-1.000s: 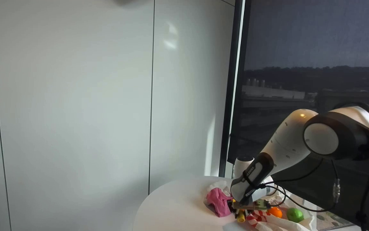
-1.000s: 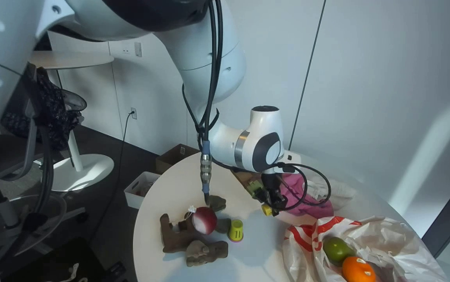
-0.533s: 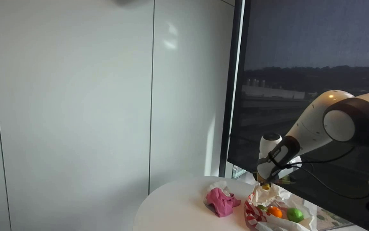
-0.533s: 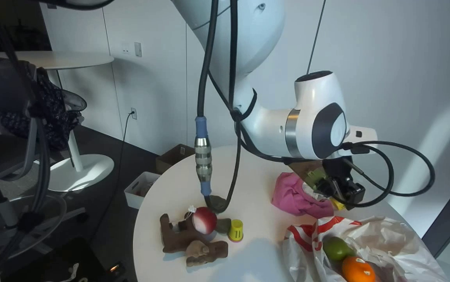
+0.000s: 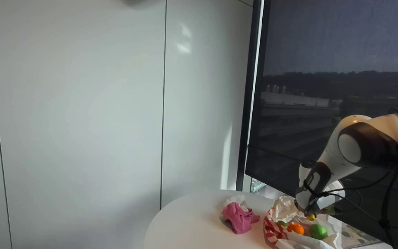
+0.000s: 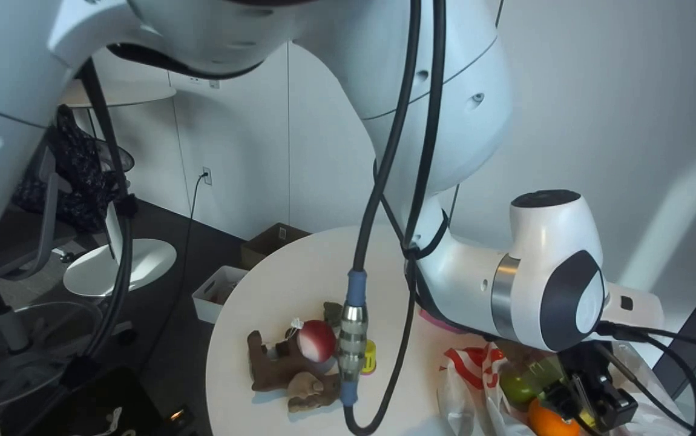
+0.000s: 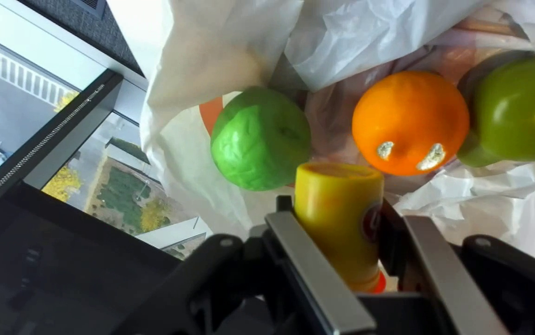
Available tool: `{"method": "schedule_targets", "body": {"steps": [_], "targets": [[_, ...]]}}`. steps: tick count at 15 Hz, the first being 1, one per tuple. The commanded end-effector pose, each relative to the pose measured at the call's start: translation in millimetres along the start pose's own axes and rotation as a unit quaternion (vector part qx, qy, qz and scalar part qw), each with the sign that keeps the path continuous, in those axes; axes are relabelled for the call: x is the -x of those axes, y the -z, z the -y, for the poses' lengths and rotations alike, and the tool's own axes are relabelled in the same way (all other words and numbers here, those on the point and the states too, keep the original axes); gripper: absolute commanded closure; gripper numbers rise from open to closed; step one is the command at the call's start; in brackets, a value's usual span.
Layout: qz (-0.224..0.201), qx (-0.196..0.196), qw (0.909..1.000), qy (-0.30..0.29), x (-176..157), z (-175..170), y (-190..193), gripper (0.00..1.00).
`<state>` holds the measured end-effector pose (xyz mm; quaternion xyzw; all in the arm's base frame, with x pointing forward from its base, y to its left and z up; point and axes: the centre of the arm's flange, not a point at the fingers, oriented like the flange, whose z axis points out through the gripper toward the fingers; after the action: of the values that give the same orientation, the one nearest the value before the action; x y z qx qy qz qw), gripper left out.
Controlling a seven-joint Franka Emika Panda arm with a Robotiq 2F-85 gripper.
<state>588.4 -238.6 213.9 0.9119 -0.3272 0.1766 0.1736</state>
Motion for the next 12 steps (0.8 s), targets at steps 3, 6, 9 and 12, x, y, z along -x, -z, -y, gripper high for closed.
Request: {"method": "schedule_targets", "body": {"steps": [3, 6, 9, 12], "targets": [[-0.007, 0.011, 0.9999, 0.001, -4.6, -1.8, -58.6, 0.31], [-0.001, 0.013, 0.9998, -0.014, -5.7, -7.5, -67.8, 0.18], [-0.009, 0.004, 0.9998, -0.02, -12.7, -4.6, -46.7, 0.0], [0.014, -0.016, 0.9998, 0.004, -5.2, 19.4, 8.3, 0.0]]}}
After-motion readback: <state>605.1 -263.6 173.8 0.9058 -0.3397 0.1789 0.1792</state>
